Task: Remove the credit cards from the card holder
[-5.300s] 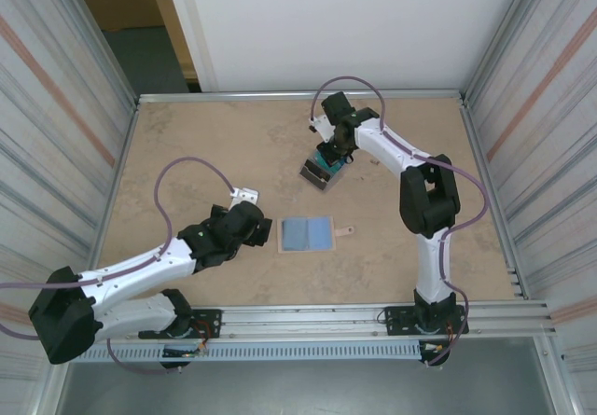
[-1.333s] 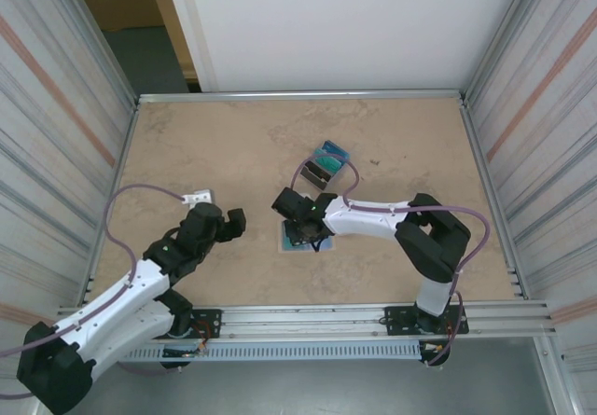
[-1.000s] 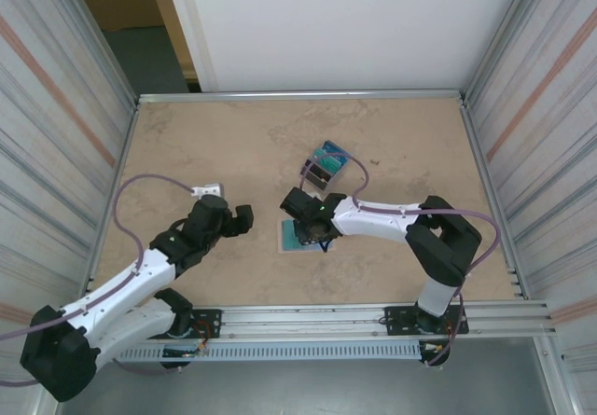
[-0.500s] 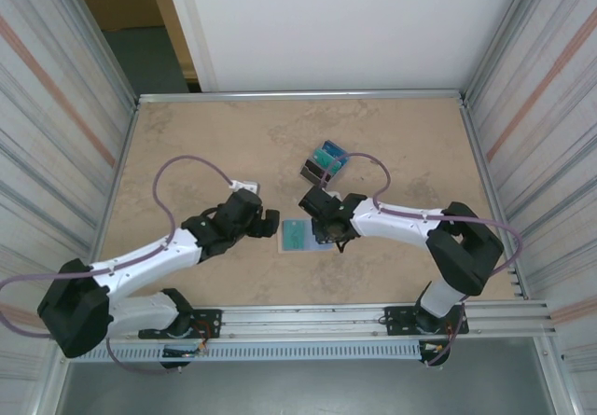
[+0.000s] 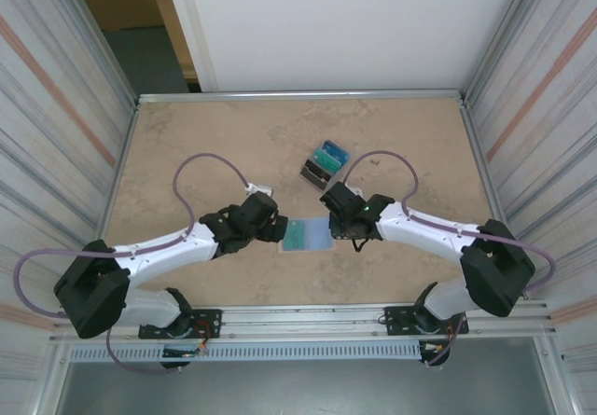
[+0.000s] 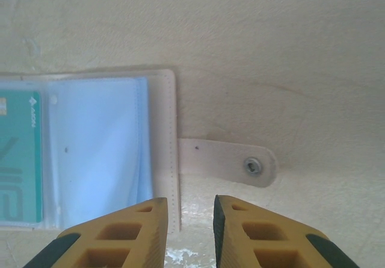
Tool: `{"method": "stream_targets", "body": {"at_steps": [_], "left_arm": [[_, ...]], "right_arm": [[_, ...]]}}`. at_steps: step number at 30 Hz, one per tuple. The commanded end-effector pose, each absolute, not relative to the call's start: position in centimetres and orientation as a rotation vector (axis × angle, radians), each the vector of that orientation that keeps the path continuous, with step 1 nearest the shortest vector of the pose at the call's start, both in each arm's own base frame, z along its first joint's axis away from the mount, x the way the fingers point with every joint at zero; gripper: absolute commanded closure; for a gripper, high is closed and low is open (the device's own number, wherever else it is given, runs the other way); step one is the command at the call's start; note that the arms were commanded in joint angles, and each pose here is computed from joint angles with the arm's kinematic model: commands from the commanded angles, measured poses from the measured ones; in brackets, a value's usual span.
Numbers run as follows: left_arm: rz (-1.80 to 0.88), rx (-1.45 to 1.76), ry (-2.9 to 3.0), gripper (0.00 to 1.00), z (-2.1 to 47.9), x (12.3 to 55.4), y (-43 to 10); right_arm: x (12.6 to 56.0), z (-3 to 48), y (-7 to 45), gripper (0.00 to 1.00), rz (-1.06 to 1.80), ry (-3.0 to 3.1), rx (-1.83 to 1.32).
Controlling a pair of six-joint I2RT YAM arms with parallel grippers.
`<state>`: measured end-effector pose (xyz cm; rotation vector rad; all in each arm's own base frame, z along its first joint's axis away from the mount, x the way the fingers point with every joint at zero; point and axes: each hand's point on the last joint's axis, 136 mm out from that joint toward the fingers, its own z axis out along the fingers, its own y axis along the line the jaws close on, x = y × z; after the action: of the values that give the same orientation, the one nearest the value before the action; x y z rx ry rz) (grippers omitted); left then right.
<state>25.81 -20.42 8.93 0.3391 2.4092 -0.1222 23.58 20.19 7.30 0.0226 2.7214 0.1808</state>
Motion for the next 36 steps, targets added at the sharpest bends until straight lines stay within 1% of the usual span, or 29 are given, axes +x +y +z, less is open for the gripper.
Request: {"method": "stream_targets", "body": {"at_steps": [1, 9, 17, 21, 28, 36], "left_arm": [[-0.058, 0.357, 2.379, 0.01, 9.5, 26.3, -20.6], [-0.015, 0.366, 2.388, 0.01, 8.5, 26.3, -21.1], [-0.024, 0.351, 2.397, 0.02, 7.8, 26.3, -21.2], [-0.039, 0.341, 2.396, 0.01, 7.7, 26.3, -21.3], [-0.037, 0.331, 2.407, 0.01, 6.9, 26.2, -21.1], [-0.007, 0.329, 2.43, 0.01, 5.7, 25.9, -20.6]], "right_arm": [[23.6, 8.4, 18.6, 0.73, 0.169, 2.688, 0.098], [23.6, 11.0, 18.7, 0.72, 0.275, 2.633, 0.12], [23.9, 11.6, 21.6, 0.72, 0.443, 2.637, 0.085], [24.1, 11.2, 24.3, 0.72, 0.538, 2.654, 0.033], [24.4, 10.1, 28.3, 0.74, 0.609, 2.701, -0.065], [24.4, 7.2, 30.0, 0.79, 0.717, 2.781, -0.041]]}}
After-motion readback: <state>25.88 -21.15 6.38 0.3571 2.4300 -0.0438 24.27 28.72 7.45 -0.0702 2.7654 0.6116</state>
